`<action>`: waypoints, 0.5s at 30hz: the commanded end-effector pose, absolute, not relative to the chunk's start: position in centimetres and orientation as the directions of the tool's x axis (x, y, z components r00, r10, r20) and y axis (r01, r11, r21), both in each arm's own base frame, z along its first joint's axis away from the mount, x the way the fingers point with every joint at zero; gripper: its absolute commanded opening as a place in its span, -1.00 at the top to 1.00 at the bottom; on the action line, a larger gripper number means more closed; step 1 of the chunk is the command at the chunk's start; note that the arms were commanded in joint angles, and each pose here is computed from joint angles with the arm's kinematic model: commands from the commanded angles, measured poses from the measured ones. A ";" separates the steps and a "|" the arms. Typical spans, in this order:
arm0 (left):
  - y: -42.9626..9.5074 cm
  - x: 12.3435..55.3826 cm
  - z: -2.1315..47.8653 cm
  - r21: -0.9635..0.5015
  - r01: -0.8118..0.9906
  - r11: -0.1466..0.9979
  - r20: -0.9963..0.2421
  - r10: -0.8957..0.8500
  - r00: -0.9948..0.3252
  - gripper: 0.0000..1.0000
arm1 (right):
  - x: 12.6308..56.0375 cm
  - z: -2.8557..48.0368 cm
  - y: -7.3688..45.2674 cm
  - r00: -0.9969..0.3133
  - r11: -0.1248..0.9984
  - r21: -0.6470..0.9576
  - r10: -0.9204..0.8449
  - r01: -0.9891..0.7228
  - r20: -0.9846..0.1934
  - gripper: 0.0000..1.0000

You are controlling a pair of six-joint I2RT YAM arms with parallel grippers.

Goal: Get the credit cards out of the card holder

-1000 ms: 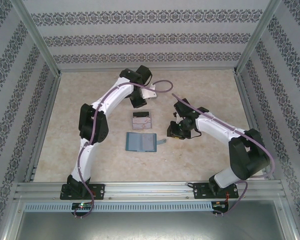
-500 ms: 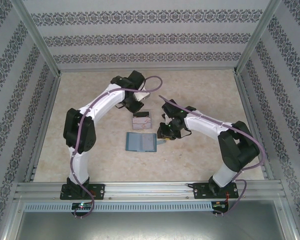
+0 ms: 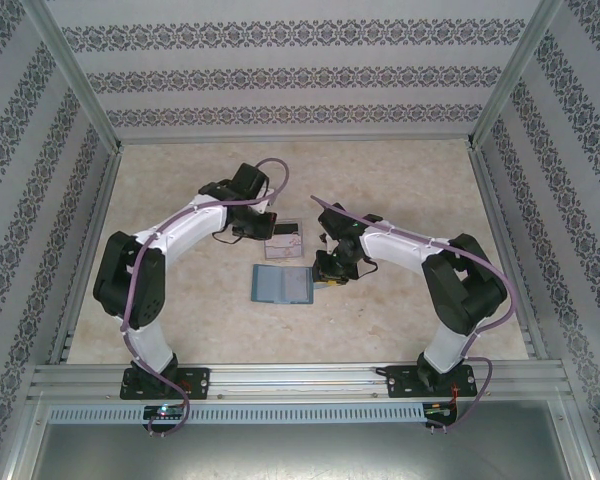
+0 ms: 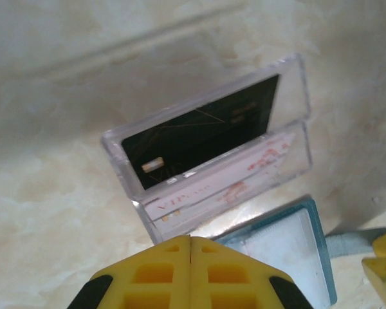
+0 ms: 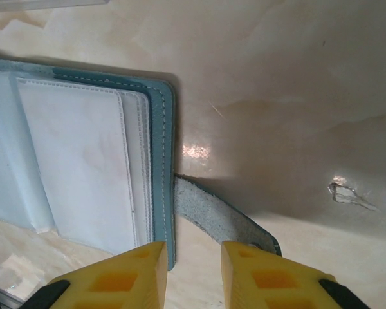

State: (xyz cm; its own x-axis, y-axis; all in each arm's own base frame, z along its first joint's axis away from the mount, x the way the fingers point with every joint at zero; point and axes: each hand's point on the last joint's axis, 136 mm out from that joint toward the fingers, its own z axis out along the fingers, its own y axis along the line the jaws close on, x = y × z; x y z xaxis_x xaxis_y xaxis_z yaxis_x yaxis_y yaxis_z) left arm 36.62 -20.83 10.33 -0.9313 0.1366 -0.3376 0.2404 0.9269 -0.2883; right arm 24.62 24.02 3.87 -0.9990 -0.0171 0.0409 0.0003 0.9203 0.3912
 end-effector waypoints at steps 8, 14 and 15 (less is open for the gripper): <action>-22.0 35.7 11.5 -0.360 0.107 0.927 -0.257 0.012 -0.966 1.00 | 25.0 2.1 23.6 -0.999 0.946 0.325 -0.021 -0.004 0.049 0.43; -23.5 33.4 10.8 -0.413 0.054 0.909 -0.202 -0.033 -0.979 1.00 | 24.7 1.2 23.1 -0.998 0.953 0.303 -0.018 0.002 0.063 0.44; -24.0 32.9 10.7 -0.423 0.058 0.904 -0.193 -0.028 -0.981 1.00 | 24.6 1.0 23.0 -0.998 0.954 0.301 -0.019 0.002 0.066 0.44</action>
